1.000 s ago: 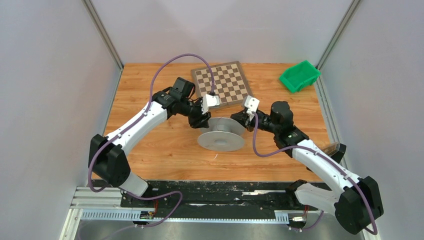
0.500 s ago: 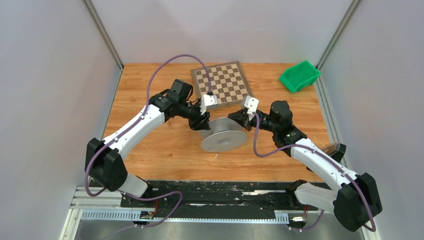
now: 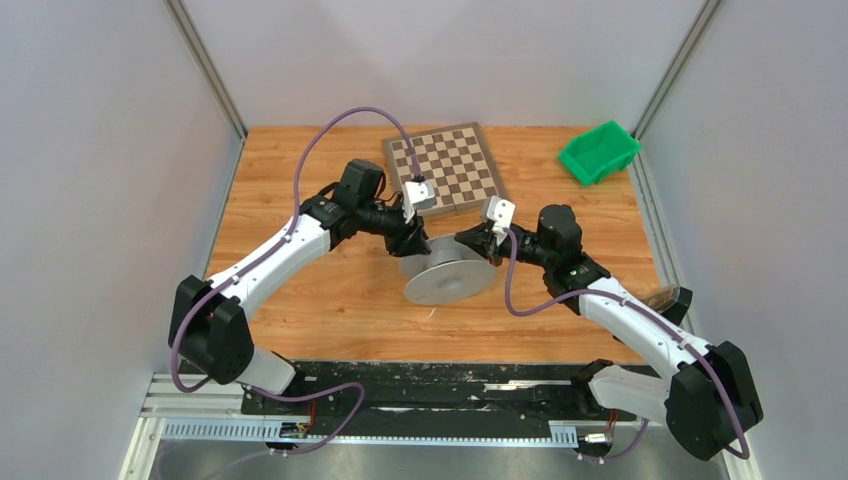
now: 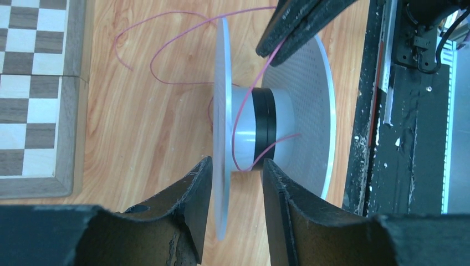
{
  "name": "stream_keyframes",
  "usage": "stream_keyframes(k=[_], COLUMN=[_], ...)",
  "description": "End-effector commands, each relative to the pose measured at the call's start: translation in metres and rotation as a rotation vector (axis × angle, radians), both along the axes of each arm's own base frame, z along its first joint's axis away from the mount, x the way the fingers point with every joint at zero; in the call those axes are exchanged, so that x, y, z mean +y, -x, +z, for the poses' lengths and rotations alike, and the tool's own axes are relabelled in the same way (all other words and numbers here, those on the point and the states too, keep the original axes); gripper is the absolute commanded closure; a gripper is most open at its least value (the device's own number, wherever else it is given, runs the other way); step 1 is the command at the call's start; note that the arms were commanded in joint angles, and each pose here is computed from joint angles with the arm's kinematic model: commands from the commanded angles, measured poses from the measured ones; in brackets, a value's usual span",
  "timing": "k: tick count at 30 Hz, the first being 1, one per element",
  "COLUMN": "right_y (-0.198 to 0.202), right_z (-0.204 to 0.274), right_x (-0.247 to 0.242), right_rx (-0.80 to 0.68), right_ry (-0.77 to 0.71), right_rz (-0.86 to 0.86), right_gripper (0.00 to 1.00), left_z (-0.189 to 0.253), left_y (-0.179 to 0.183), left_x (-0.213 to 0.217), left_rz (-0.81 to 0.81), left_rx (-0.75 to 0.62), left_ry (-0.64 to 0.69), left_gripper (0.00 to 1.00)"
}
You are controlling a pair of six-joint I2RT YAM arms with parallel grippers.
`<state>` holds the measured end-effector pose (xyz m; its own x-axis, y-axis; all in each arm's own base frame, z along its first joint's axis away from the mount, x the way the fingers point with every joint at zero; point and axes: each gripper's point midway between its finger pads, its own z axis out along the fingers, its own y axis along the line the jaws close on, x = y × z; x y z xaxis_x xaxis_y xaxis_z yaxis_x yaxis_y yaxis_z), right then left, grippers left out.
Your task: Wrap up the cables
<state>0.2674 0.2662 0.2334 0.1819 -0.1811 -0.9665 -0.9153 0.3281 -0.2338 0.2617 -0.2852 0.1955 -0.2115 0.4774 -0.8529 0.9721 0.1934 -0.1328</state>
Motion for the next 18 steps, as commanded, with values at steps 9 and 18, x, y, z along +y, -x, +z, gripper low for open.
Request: stream_keyframes(k=[9, 18], right_y=[0.004, 0.004], right_z=[0.006, 0.003], right_x=[0.002, 0.0], right_rx=[-0.036, -0.037], right_ry=[-0.027, -0.025], right_rz=[0.017, 0.009], right_gripper=[1.0, 1.0], left_z=[-0.003, -0.016], left_y=[-0.012, -0.012], left_x=[-0.015, -0.01], left_rz=[-0.009, 0.007], left_rx=[0.01, 0.018], left_ry=[0.056, 0.019], left_gripper=[0.57, 0.67])
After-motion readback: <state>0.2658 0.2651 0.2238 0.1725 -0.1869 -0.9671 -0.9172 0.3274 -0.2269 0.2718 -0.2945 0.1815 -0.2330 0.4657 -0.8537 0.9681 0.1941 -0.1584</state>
